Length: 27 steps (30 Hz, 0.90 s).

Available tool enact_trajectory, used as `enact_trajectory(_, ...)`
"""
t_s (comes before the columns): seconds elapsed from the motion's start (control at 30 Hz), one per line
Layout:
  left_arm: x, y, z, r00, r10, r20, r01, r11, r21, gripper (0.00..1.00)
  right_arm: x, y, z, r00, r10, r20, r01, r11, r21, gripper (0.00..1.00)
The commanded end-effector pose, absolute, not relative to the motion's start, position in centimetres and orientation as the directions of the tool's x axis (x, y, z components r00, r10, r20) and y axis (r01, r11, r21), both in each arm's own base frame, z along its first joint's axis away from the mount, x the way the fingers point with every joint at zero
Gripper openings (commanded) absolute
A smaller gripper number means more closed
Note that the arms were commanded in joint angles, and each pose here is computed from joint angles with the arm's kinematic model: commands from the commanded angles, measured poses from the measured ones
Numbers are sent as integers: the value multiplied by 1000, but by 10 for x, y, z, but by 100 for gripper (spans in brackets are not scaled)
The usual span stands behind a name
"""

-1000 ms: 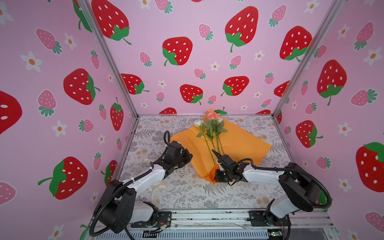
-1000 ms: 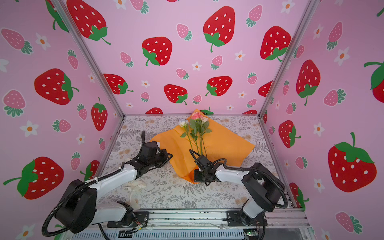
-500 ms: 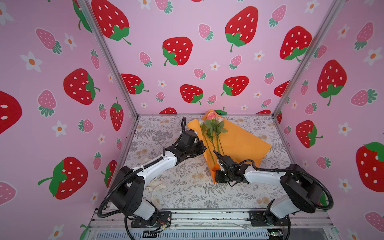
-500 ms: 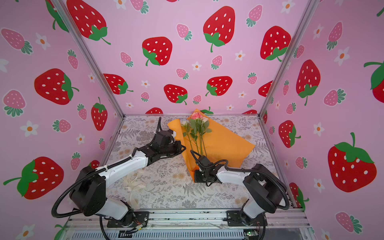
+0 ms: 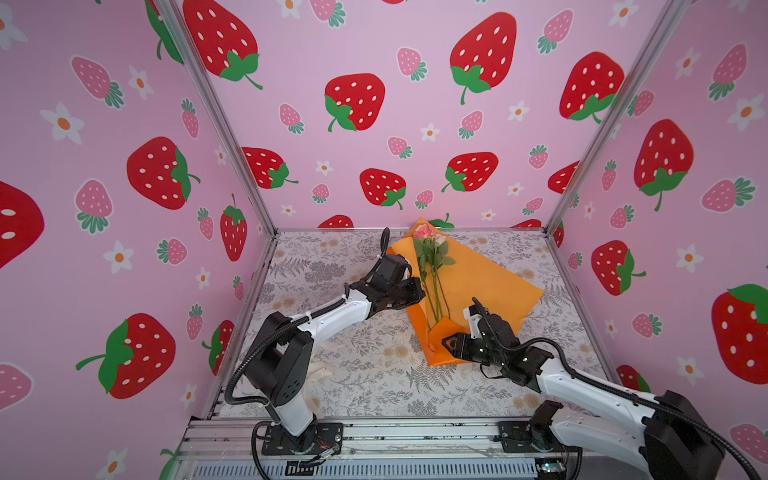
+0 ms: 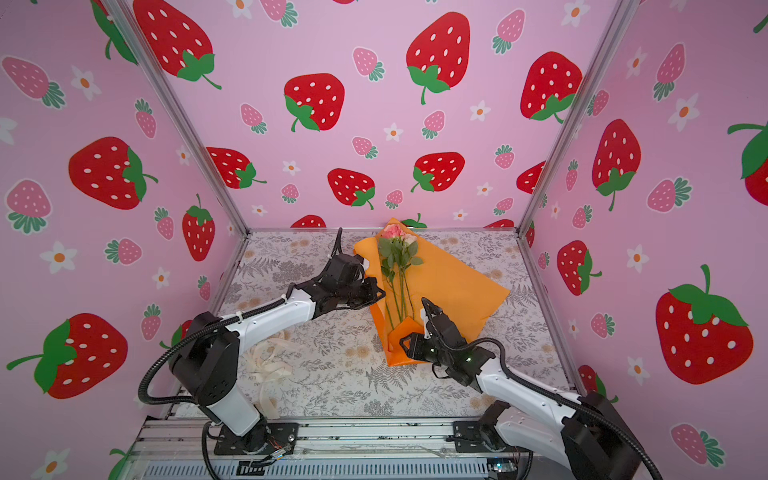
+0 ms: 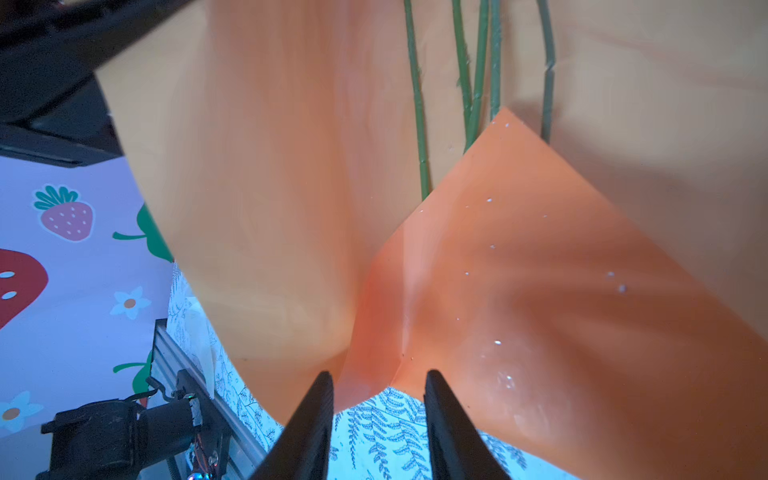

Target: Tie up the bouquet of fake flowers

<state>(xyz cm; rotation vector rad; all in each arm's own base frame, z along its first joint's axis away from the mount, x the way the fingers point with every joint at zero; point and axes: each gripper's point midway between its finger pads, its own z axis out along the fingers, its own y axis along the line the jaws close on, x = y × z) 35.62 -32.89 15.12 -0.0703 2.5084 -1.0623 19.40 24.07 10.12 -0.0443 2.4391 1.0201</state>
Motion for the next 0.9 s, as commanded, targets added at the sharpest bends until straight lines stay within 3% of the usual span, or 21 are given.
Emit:
enact_trajectory(0.0, 356, -348, 156, -926, -151, -345, 148, 696, -703, 0, 199, 232, 113, -846, 210, -490, -214, 709, 672, 49)
enact_trajectory(0.3, 360, -371, 140, -944, -122, -308, 135, 705, -696, 2, 192, 263, 139, -849, 96, -519, -360, 613, 703, 57)
enact_trajectory(0.87, 361, -378, 139, -954, -113, -279, 121, 704, -700, 5, 238, 279, 123, -829, 193, -525, -228, 741, 632, 58)
